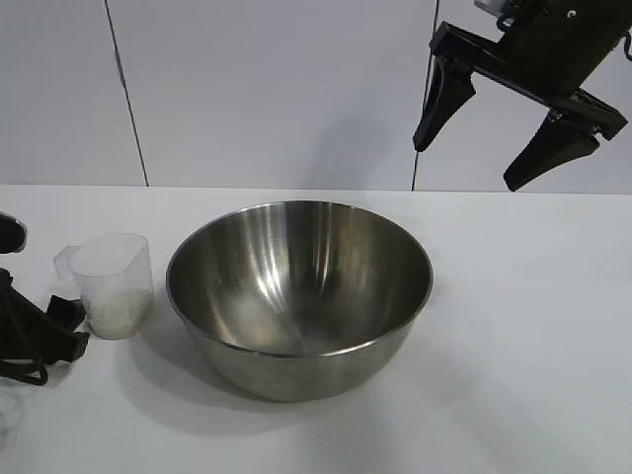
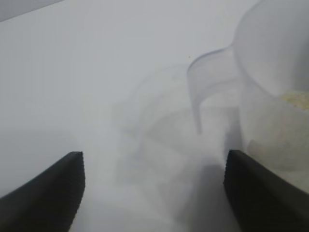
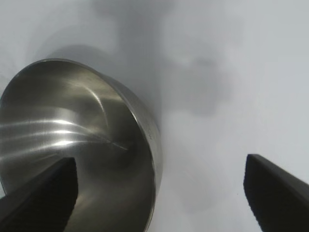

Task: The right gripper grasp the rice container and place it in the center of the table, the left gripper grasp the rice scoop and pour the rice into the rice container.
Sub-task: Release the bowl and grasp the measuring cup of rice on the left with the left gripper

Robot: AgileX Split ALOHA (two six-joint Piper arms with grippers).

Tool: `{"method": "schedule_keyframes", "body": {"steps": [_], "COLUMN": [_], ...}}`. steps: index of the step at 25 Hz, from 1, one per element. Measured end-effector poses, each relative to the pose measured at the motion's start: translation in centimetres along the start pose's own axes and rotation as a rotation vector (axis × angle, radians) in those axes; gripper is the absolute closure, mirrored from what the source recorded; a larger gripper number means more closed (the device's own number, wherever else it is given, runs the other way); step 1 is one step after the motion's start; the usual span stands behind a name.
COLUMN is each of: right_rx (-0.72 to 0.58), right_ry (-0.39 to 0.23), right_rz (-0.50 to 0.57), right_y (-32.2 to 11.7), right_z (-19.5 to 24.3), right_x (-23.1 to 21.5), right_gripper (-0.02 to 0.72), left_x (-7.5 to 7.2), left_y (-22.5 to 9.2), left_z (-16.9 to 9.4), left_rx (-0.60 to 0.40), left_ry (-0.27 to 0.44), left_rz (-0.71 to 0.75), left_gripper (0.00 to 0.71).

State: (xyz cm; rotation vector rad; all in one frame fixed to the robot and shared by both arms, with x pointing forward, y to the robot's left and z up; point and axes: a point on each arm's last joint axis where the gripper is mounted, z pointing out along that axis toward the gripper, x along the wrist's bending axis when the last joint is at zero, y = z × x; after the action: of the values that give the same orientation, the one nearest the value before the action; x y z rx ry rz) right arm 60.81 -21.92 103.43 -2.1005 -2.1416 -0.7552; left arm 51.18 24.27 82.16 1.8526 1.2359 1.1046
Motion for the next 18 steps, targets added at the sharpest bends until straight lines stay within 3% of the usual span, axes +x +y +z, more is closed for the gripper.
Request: {"method": "schedule_keyframes", "body": {"steps": [9, 18], "right_rx": [-0.004, -0.002], "right_ry": [0.0, -0.001], "right_rz": [0.0, 0.001], "right_y": [0.0, 0.0], "right_z": [0.0, 0.1], "right_x": [0.0, 0.0], "right_gripper": [0.063, 0.063], "left_x": [1.0, 0.6], "left_y": [0.6, 1.5], "left_z": [1.0, 1.8], "left_rx": [-0.027, -0.076], "left_ry": [0.038, -0.01], "left_rz": [-0.025, -0.035], "left_gripper": [0.14, 0.14]}}
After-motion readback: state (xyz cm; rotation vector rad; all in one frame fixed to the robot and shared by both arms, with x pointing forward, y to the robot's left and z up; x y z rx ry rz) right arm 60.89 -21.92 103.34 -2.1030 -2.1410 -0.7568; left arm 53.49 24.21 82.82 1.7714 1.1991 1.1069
